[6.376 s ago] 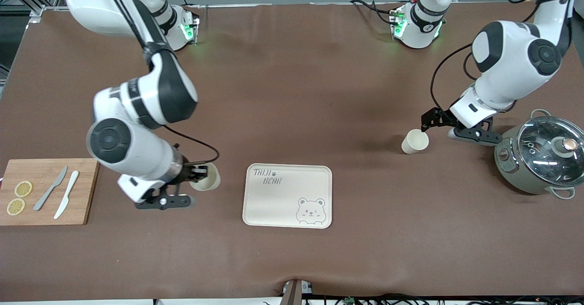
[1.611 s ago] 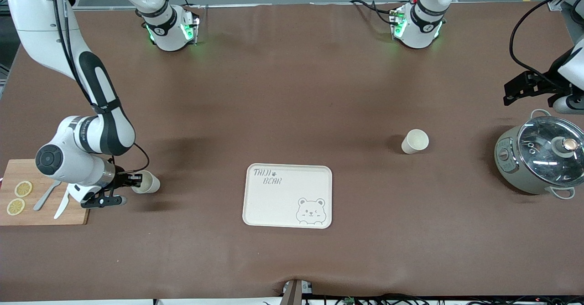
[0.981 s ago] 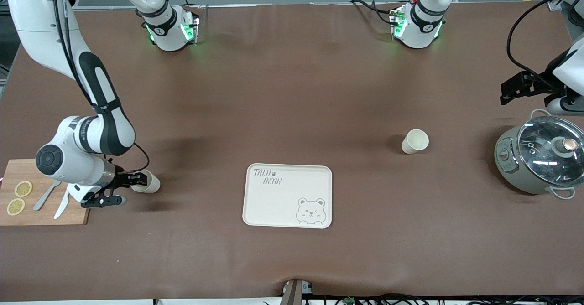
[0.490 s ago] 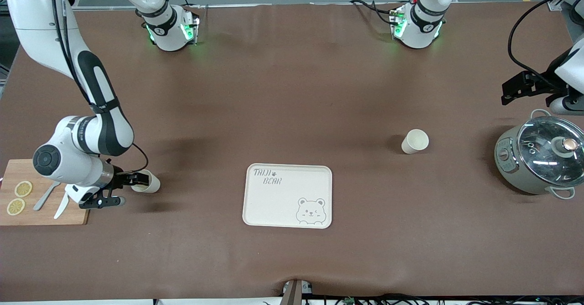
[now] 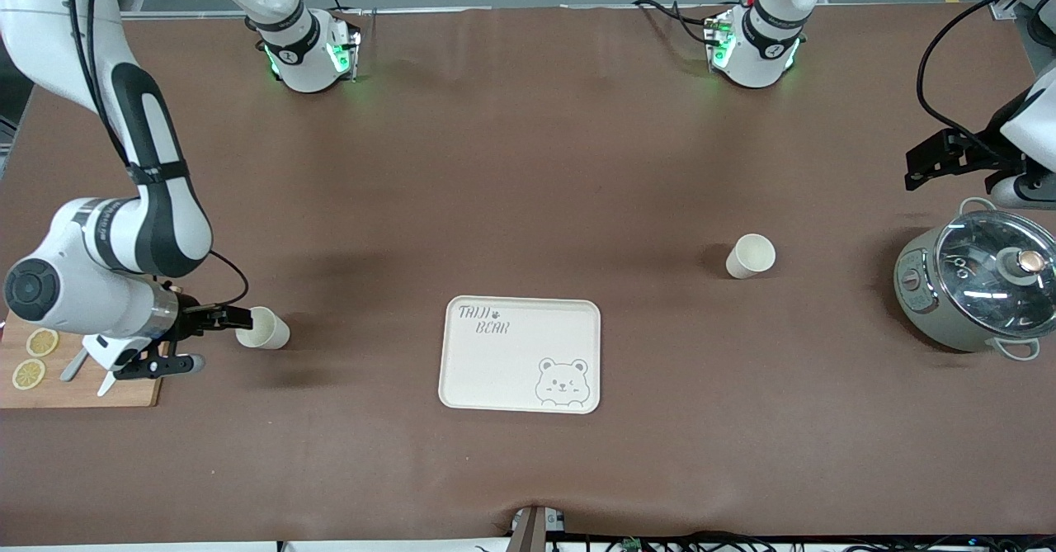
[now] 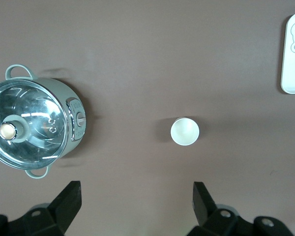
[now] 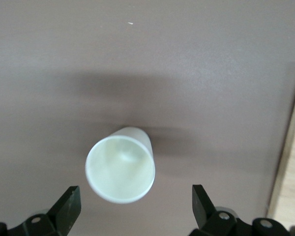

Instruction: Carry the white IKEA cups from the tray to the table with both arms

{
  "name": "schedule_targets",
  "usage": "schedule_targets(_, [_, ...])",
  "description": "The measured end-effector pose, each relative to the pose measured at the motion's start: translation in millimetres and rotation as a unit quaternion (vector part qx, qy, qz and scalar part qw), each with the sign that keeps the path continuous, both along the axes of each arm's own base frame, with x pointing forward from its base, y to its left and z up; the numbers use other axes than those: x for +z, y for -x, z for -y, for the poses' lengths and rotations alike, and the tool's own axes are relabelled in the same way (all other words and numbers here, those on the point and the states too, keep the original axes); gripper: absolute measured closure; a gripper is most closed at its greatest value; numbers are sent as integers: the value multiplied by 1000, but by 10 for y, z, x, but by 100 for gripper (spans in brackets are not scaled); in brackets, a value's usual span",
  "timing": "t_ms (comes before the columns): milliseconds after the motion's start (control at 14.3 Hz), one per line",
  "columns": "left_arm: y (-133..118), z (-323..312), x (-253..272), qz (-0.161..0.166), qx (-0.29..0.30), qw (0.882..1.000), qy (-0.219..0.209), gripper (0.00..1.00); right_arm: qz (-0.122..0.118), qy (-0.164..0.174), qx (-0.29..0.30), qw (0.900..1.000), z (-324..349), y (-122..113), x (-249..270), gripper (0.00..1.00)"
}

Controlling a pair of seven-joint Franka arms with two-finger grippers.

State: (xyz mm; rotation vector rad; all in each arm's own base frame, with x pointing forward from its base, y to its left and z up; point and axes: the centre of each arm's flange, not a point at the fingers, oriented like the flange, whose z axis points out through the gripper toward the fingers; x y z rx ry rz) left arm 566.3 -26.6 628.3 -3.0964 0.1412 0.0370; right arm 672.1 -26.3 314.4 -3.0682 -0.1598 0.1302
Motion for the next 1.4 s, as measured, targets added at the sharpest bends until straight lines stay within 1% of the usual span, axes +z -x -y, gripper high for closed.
schedule_targets(420, [-11,3,-21,-2,0,1000,0,0,-23,-7,10,1000,-39,102,1186,0])
schedule_targets(490, [-12,4,-23,-2,0,1000,0,0,-24,-7,11,1000,-40,114,1352,0])
schedule_targets(701, [-13,7,-23,-2,-1,1000,0,0,-13,2,15,1000,-24,204,1795,0])
schedule_targets(841, [-14,9,-22,-2,-1,1000,0,0,-5,12,16,1000,5,344,2148,0])
schedule_targets(1051, [-16,11,-22,-2,-1,1000,0,0,1,13,12,1000,55,649,2679,0])
schedule_targets(1261, [-16,13,-19,-2,-1,1000,0,0,25,15,-1,1000,198,943,3166,0])
schedule_targets(1401, [-16,14,-19,-2,-1,1000,0,0,29,15,-8,999,281,1094,3349,0])
